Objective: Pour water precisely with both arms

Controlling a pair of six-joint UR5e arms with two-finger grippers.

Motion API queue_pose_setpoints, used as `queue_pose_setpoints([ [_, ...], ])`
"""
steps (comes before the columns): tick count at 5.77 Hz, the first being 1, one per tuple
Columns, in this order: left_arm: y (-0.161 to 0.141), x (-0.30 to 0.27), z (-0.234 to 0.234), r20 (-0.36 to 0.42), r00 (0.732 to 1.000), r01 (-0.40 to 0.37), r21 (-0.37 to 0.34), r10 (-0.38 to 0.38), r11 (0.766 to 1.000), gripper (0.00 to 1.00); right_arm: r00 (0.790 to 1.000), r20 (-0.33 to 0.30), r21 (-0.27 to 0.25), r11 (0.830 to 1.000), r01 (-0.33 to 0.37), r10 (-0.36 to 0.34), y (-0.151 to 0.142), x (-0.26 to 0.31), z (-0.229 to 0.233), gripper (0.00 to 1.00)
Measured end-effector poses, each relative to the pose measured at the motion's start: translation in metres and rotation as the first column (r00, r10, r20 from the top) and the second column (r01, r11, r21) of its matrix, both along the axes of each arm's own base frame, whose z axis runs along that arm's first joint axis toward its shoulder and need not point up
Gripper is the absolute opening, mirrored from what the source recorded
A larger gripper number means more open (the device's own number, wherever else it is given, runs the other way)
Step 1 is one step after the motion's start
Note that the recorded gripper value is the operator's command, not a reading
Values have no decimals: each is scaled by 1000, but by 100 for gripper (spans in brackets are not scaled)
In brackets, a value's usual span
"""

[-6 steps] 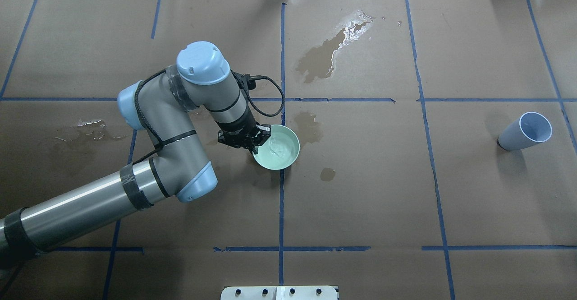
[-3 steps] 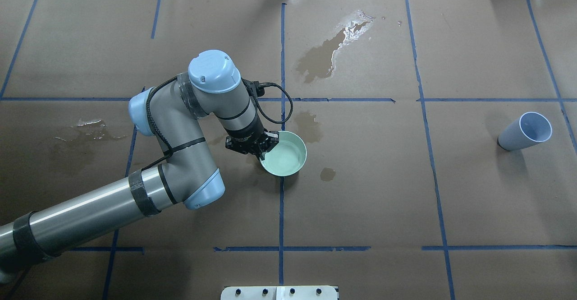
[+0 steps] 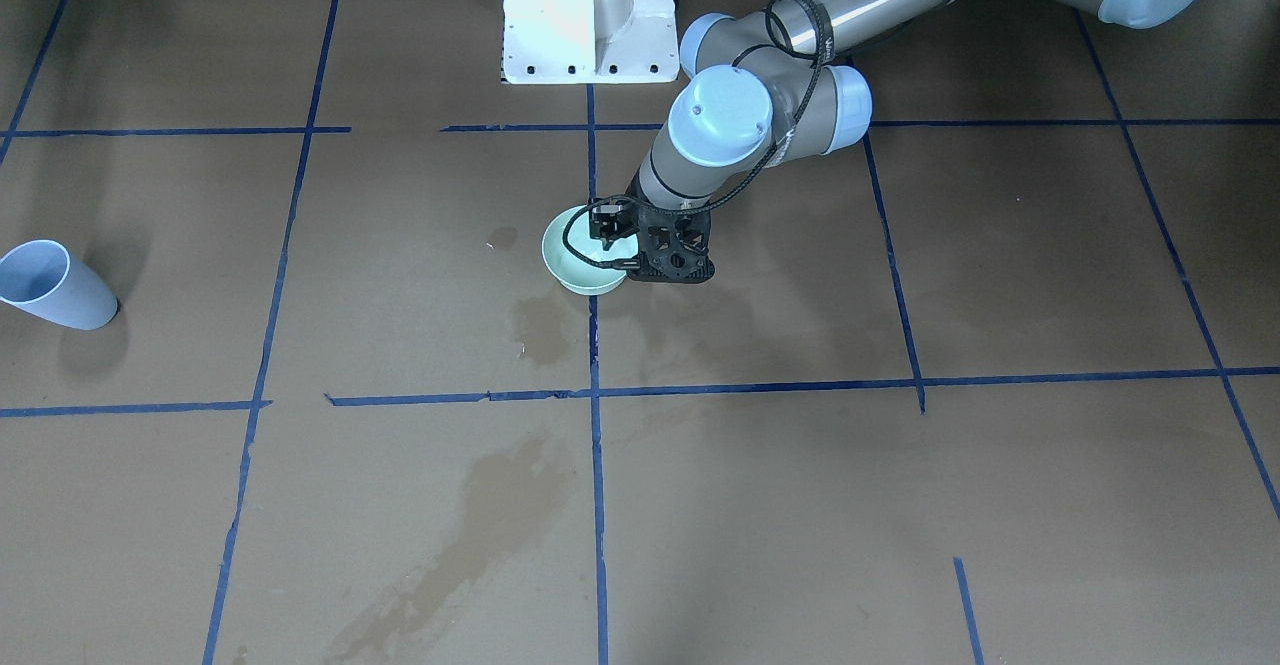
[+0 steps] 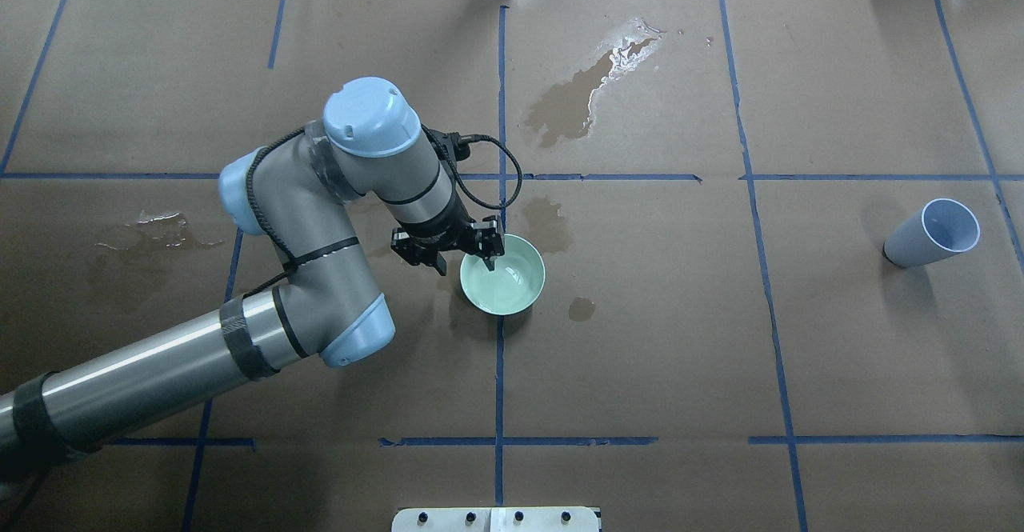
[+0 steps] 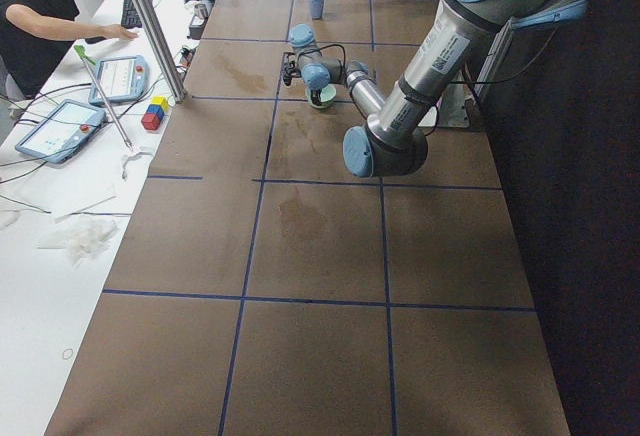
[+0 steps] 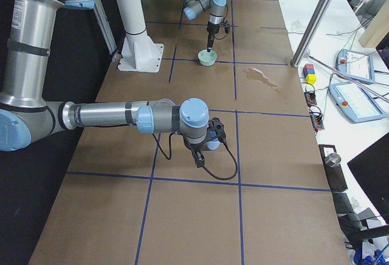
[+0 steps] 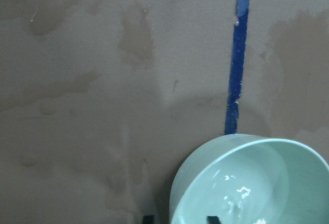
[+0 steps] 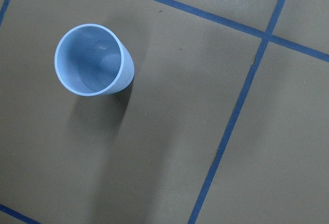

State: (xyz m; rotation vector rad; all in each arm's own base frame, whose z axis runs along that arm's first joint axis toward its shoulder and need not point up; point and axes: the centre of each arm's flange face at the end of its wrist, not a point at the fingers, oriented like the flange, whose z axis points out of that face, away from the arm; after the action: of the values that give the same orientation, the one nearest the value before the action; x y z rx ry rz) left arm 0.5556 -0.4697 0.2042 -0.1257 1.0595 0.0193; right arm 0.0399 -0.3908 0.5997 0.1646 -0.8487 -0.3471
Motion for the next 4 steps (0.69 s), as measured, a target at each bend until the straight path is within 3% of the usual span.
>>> queue_pose_setpoints([
  [2, 4, -70, -1, -56, 996, 65, 22, -64, 998, 100, 999, 44, 38, 999, -1, -1, 8, -12, -2, 100],
  [4, 8, -145, 14, -83, 988, 135, 40, -131, 990, 100, 995, 90, 69, 996, -49, 43, 20, -44, -12, 100],
])
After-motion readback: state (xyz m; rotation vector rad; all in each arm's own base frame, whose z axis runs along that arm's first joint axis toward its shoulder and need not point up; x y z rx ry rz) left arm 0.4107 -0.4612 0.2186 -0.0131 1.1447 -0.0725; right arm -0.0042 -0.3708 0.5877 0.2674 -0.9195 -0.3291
